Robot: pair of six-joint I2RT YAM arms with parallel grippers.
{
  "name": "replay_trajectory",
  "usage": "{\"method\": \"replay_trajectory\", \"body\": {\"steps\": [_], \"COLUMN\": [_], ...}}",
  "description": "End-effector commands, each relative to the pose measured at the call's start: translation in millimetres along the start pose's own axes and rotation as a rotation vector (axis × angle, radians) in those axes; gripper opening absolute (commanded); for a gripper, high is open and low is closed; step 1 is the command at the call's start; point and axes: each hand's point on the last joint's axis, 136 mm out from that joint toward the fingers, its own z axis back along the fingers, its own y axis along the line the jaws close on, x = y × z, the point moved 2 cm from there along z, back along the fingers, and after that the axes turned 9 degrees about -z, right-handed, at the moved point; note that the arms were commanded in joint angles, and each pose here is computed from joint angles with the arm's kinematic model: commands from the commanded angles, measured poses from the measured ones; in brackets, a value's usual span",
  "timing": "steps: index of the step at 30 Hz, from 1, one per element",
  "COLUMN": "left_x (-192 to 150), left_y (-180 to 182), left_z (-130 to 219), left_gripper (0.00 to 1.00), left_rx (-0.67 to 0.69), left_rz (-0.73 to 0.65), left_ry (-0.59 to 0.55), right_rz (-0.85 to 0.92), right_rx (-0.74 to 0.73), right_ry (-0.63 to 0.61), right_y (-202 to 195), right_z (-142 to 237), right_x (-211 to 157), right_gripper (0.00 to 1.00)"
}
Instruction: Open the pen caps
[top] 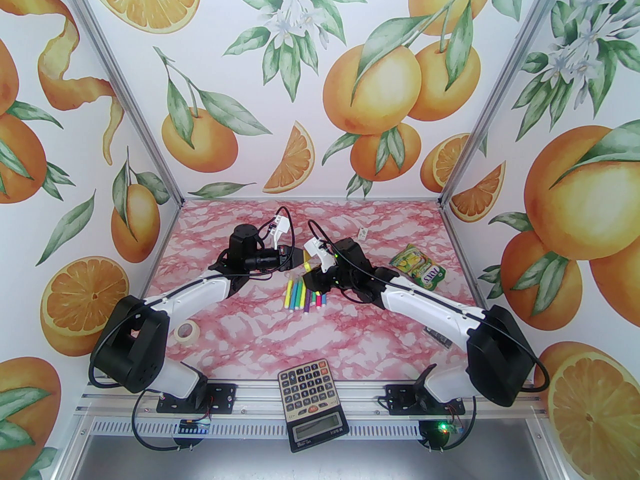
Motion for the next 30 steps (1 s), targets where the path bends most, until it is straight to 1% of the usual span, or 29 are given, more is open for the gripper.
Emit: {"method": "replay_trajectory", "body": {"steps": [1,9,16,21,23,30], "left_x": [21,23,33,39,43,50], "left_y": [-21,-16,-11,-3,6,21], "left_z": [2,4,12,19,25,36], "left_gripper": [0.0,0.0,0.0,0.0,0.0,0.0], "left_rx": [-0.055,-0.012,0.05,0.083,0.112,0.154], "left_rz": [-0.064,-0.047,-0.032,-0.01,0.008,0.043], "left_ry": [-0.046,-0.053,-0.085,-0.105,-0.117,-0.15], "right_rz": [0.011,0.028,0.045,0.05,0.054,0.067], "right_rx": [0.031,0.026,-0.007,-0.029,-0.041,-0.051], "right_ry": [-0.032,-0.022,0.022,0.043,0.058,0.062], "right_y": [8,7,-2,-8,-12,-15], "right_z": [1,5,6,6,8,12], "right_x": [9,2,-18,-28,-37,-47], "right_gripper": [0.23,0.12,0.0,0.0,0.0,0.0]}}
